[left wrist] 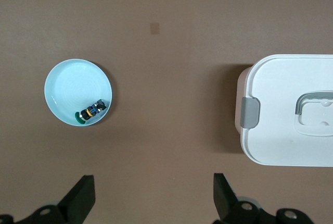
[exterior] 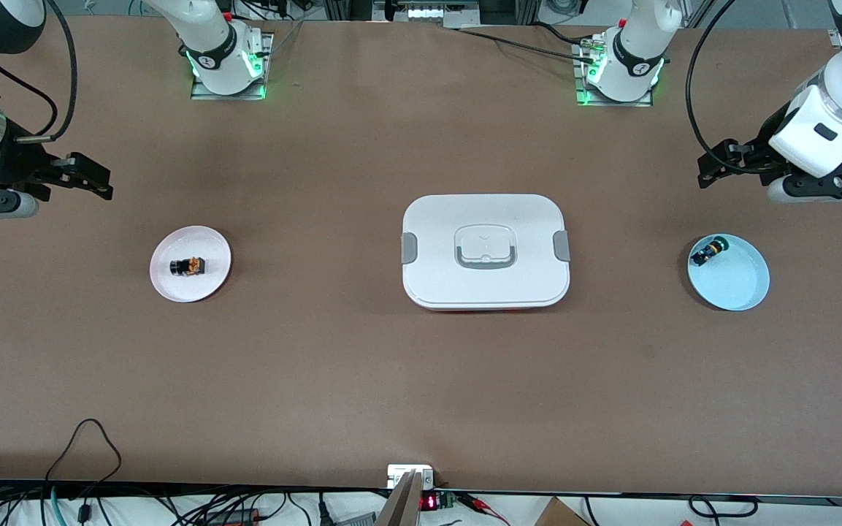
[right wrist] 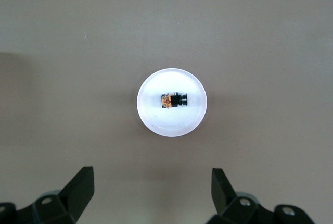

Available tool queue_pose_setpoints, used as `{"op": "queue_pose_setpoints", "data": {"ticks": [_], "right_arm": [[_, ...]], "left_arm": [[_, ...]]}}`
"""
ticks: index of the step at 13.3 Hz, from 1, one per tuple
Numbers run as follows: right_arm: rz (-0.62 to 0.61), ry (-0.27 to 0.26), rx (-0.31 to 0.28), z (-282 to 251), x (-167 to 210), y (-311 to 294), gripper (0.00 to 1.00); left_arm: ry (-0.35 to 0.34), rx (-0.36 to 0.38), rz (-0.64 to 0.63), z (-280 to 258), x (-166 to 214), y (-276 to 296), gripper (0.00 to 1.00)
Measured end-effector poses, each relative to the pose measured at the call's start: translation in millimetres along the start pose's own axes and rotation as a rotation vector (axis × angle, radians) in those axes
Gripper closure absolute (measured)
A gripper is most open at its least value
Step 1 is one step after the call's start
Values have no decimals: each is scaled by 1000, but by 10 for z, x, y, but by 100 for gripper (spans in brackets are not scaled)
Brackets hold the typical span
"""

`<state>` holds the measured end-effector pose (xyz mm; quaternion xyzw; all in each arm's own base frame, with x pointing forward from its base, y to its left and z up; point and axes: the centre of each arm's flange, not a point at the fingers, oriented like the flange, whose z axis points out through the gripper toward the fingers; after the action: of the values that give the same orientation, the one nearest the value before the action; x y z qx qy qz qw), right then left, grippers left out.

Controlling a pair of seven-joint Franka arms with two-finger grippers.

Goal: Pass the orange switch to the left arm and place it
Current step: 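Move the right gripper down toward the orange switch on the white plate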

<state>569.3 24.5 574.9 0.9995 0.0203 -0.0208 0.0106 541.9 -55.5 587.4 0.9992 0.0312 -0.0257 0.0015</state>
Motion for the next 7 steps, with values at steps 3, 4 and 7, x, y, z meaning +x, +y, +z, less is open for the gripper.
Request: {"op": "queue_pose_setpoints", "data": {"ticks": [3,4,7], "right_arm": [[-1,0,0,-1,0,-4,0],[-2,0,0,-2,0,-7,0],[-9,-5,0,24,10,-50,0]], "left_arm": [[0,0,1,0,-1,4,0],[0,0,1,0,-1,4,0],[0,0,1,0,-1,5,0]]}}
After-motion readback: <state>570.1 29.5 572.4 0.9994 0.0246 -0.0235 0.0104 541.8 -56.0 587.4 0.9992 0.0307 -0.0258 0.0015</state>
